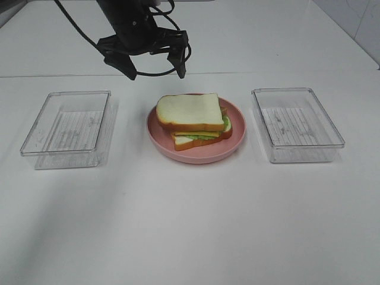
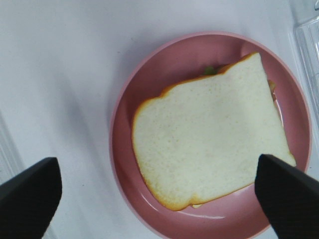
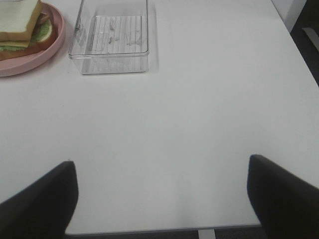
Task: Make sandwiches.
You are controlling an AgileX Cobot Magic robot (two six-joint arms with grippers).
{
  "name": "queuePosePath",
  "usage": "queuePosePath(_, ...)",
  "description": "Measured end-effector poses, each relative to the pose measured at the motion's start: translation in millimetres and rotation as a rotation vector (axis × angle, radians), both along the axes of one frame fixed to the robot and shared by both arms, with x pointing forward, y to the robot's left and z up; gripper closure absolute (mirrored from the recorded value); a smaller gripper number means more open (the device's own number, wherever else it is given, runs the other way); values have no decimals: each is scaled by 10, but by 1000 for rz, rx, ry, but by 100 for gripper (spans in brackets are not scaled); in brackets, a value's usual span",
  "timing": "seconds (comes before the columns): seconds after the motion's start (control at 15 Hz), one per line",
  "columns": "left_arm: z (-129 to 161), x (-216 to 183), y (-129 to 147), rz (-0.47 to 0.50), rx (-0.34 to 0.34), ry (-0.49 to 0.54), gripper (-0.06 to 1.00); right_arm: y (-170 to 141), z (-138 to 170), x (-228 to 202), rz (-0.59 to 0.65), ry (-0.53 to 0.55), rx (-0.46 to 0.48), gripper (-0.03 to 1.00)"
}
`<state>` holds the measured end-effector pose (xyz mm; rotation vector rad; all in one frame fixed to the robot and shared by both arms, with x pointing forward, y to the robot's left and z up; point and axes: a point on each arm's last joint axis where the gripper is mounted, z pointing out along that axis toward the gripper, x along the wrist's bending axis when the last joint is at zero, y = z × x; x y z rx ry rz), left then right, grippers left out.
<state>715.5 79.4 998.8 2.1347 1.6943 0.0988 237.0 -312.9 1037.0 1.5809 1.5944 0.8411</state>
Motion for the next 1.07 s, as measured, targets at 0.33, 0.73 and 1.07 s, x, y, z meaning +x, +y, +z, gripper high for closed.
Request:
queuePosePath(0.33,553,-117,124,0,-7,-103,-3,0,0,0,0,0,0,7)
queuePosePath(0.73,1002,-600,902,33,76,-77,-3,0,0,0,0,0,0,7)
queuePosePath(1.07,1093,-1343,1933,225,131,14,-3,0,0,0,0,0,0,7)
